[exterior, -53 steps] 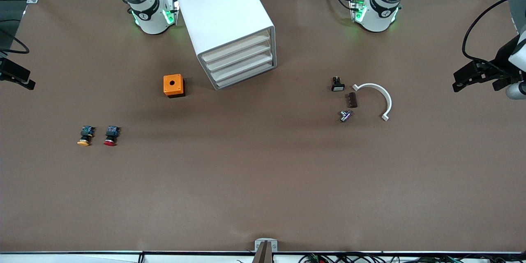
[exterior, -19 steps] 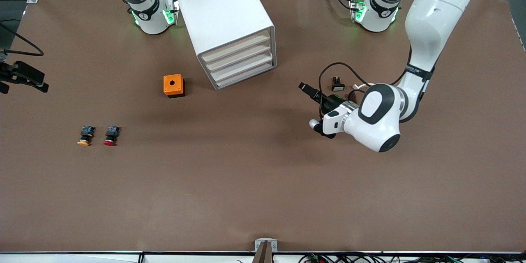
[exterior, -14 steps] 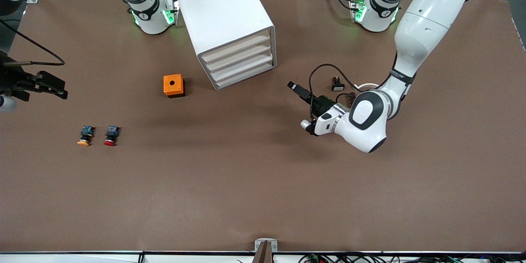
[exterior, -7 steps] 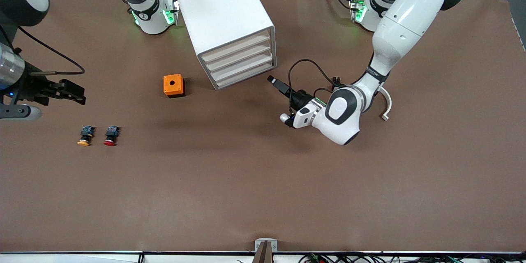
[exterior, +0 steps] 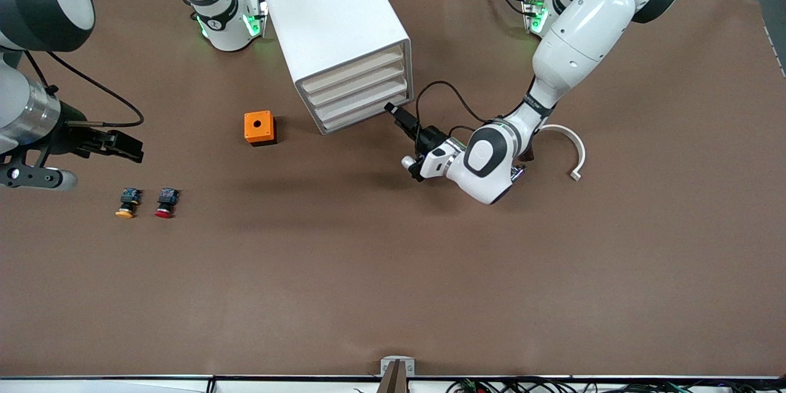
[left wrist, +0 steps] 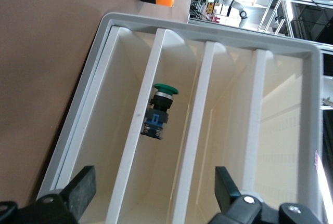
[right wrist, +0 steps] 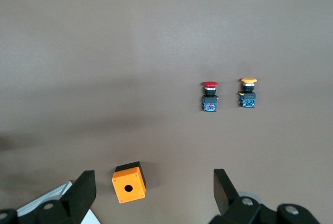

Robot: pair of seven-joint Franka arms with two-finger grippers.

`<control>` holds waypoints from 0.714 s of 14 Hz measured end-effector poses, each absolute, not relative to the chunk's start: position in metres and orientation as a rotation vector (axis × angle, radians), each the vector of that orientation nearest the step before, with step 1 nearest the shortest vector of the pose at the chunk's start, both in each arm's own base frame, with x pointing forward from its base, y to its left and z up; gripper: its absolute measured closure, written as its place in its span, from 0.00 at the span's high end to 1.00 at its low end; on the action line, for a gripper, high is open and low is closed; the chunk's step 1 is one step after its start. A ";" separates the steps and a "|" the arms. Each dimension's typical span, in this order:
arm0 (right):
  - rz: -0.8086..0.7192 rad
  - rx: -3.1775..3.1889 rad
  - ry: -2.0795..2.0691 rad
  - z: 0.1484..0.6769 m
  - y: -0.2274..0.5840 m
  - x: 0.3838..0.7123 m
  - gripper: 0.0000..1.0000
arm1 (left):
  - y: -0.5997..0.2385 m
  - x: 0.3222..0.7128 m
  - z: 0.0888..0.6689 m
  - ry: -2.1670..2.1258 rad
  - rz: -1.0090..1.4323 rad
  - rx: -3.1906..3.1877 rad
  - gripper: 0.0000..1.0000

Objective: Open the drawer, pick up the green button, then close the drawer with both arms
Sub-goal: 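Grasp the drawer front with the left gripper, then pull the drawer open with the left gripper while the right gripper approaches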

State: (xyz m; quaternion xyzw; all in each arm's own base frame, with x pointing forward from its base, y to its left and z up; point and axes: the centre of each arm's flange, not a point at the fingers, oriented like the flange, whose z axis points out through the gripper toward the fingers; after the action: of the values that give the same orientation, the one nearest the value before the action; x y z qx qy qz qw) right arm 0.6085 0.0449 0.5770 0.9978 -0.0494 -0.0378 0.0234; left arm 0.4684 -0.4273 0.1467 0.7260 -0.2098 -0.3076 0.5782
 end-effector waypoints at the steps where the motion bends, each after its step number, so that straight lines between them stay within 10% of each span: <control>1: -0.120 3.088 -0.156 0.576 0.045 0.609 1.00 | -0.431 0.465 0.143 -0.495 -0.711 1.703 1.00; 10: -0.192 3.021 -0.452 0.565 0.107 0.596 1.00 | -0.464 0.423 0.119 -0.511 -0.661 1.661 1.00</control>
State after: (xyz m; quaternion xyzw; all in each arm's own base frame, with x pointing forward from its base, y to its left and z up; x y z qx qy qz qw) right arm 0.5963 0.1074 0.5646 0.9862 -0.1476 -0.0626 0.0407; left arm 0.4229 -0.4638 0.1190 0.7159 -0.2202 -0.2848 0.5983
